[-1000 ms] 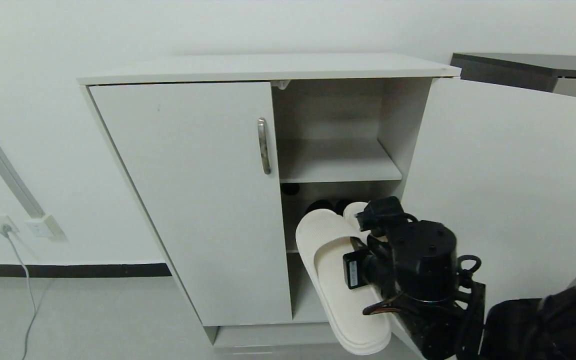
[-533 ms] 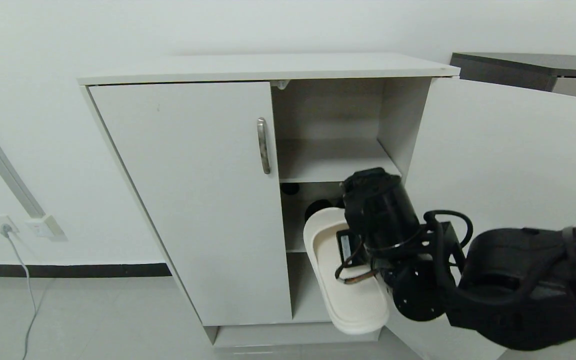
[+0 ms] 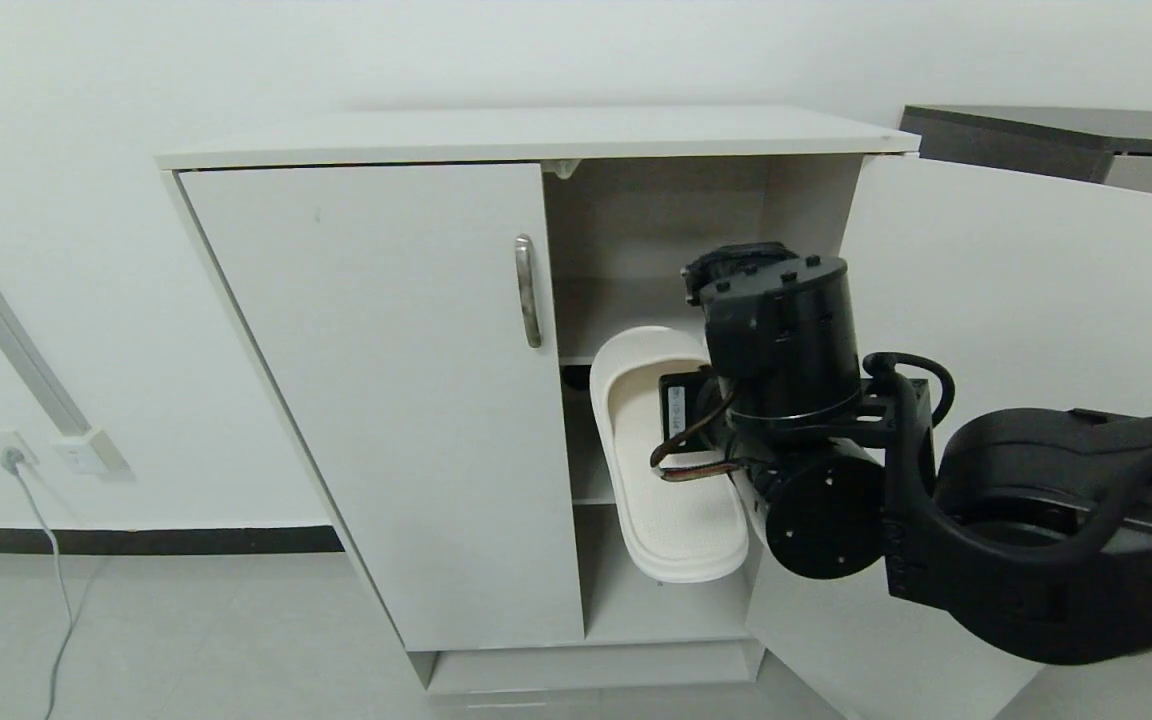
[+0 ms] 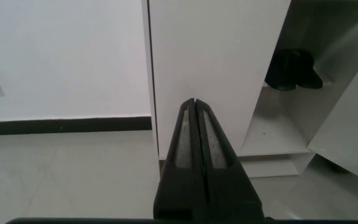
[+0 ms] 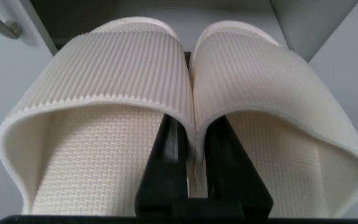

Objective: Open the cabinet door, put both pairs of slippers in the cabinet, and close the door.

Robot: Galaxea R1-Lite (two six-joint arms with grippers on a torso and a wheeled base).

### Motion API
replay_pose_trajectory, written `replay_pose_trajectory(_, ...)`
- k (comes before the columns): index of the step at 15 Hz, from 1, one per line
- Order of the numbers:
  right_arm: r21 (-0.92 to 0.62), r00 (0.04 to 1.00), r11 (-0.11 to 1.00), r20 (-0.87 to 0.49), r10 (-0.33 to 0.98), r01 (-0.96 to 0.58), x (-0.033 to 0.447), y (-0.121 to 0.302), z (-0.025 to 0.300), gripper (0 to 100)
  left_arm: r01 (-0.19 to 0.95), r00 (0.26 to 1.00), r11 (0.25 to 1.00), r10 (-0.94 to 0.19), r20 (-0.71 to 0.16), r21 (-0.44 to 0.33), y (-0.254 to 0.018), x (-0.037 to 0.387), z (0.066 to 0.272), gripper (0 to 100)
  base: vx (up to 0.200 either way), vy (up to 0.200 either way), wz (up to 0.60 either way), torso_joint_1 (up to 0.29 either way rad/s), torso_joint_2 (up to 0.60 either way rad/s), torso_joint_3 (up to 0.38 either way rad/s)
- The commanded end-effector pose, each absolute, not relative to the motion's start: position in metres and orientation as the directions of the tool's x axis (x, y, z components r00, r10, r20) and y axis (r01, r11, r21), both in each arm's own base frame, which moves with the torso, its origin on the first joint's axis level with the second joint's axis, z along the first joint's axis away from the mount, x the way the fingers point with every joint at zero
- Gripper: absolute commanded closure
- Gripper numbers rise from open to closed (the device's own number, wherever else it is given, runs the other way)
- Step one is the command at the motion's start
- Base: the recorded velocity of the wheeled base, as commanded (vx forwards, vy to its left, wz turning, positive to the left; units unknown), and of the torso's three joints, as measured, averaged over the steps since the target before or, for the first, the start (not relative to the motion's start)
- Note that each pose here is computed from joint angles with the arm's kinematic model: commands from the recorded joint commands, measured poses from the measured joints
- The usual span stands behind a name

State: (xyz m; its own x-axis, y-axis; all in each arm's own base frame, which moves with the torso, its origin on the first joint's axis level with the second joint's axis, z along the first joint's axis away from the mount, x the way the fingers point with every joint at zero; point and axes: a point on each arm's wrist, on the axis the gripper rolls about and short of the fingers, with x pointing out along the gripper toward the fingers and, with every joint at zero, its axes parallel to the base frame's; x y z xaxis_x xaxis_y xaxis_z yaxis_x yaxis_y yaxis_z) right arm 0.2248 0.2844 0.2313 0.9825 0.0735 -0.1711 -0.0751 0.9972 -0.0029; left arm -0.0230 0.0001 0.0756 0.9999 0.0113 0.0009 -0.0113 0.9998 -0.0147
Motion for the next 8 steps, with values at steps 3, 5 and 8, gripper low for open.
replay_pose_trajectory(3,-0.02,0.979,0.997,-0.194,0.067,-0.072,0.2283,0.2841,0.2204,100,-0.014,1.0,1.0,0.014,-0.002,-0.015,0.0002,-0.0228,0.0753,100,0.0,0.0,0.0,0.0,0.0,0.0)
replay_pose_trajectory(5,-0.022,0.979,0.997,-0.195,0.067,-0.072,0.2285,0.2844,0.2198,100,-0.012,1.0,1.0,0.012,-0.002,-0.015,0.0001,-0.0228,0.0753,100,0.0,0.0,0.0,0.0,0.0,0.0)
replay_pose_trajectory(8,-0.021,0.978,0.997,-0.195,0.068,-0.074,0.2285,0.2844,0.2198,100,-0.012,1.0,1.0,0.012,0.0,-0.015,0.0001,-0.0228,0.0755,100,0.0,0.0,0.0,0.0,0.0,0.0)
